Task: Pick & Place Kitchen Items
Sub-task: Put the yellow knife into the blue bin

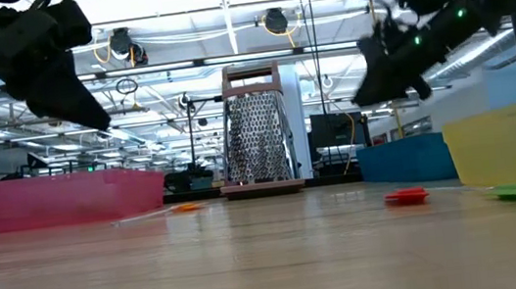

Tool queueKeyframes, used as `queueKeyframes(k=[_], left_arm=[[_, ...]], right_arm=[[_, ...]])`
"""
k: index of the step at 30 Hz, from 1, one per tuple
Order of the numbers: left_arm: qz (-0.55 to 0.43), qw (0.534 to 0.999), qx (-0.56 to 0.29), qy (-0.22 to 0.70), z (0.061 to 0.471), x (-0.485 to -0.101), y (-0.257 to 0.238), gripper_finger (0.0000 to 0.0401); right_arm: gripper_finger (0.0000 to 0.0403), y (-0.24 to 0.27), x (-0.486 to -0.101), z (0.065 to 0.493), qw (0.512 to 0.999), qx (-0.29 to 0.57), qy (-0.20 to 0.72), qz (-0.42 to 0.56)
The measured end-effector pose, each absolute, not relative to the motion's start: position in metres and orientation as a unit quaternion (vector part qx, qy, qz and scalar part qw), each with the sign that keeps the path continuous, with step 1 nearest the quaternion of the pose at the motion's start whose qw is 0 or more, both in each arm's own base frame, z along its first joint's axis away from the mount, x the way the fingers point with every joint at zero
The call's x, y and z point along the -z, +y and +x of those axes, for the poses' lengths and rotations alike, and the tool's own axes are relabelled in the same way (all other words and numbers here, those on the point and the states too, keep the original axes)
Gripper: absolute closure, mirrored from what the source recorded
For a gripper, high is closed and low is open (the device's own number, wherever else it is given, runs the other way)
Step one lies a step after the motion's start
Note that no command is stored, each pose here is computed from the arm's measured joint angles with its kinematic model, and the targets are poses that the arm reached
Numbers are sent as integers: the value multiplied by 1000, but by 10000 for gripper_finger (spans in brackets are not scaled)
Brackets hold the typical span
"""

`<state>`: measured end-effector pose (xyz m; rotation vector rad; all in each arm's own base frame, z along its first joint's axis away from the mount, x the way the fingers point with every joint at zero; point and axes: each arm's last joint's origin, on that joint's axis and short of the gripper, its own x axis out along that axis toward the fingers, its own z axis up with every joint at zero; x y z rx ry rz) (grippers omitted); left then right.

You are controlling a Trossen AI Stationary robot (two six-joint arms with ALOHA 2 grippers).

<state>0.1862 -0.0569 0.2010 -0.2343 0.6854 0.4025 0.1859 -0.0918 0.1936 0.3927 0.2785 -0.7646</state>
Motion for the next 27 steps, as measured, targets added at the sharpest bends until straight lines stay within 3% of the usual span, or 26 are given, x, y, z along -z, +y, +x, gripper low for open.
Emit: queueKeyframes(k=[6, 17, 24, 27], left_arm=[[-70, 918, -66, 385, 183, -199, -71, 270], [64, 908, 131, 393, 188, -187, -108, 270], [187, 864, 134, 447, 188, -161, -112, 270], [179, 863, 116, 458, 190, -156, -112, 270]], right_arm=[[300, -46, -204, 207, 955, 245, 108, 125], [300, 6, -189, 238, 982, 124, 85, 114], [300, 23, -193, 251, 996, 44, -10, 77], [301, 24, -197, 254, 993, 61, -64, 81]])
